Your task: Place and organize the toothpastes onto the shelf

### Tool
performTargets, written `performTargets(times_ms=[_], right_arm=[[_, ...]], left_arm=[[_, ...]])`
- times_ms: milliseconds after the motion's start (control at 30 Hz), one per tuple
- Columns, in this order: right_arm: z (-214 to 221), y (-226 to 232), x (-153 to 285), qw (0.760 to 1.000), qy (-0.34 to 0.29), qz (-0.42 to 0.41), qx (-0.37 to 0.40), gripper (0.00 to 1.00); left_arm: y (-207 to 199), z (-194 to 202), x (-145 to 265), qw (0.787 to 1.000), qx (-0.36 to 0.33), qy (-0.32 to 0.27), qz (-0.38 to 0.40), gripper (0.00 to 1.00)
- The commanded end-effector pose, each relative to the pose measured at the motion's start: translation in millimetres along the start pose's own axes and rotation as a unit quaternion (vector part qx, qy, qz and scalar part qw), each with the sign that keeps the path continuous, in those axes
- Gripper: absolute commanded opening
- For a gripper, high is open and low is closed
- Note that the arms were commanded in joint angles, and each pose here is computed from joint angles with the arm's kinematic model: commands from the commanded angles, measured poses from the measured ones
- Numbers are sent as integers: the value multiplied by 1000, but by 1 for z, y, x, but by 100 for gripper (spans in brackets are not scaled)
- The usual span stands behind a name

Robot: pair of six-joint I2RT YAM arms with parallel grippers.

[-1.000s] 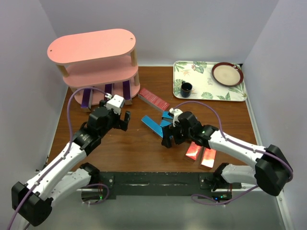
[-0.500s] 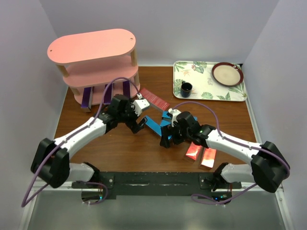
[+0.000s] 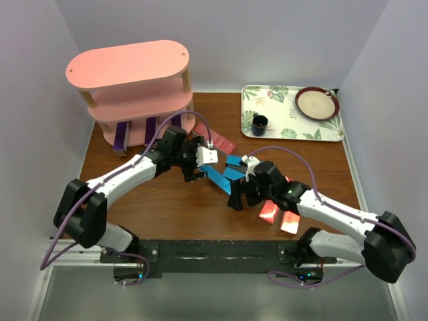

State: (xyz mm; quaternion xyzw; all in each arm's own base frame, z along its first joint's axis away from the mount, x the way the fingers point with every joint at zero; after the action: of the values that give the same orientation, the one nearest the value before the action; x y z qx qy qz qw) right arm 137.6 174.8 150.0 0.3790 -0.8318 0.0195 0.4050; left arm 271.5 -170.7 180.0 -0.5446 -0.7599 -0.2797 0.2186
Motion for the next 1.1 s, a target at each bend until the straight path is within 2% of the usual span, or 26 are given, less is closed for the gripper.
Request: performTargets(times_ms=[0,167,500,767,1067], right_arm=[[3,-1,9,1000,-19,8,14,96],[8,-2,16,1000,-15,10,17,96],[12,-4,21,999,-13,26,25,96],[9,-3,19,999,-18,23,26,96],[7,-3,18,999,-20,21,29,96]], left_arm=[[11,-16,-9,991,-108,-43,69,100],[16,-4,-28,983,-116,-1,142,100],[20,16,-54,978,-109,39,172,100],[28,20,-68,977,-114,45,173,100],[27,31,-80,974,-94,69,196,88]])
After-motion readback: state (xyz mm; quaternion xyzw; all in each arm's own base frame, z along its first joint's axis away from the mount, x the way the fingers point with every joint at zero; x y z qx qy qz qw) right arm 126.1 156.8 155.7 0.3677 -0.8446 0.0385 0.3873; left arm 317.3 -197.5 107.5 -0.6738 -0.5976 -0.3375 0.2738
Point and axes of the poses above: each gripper's point midway between its finger pads, its own x axis back along the fingers, its own y axis along the line the jaws close on, z = x × y, the point moved 10 cm from there along x, back along the fingers, and after that the axes turned 10 degrees about x, right-handed, at the moved point
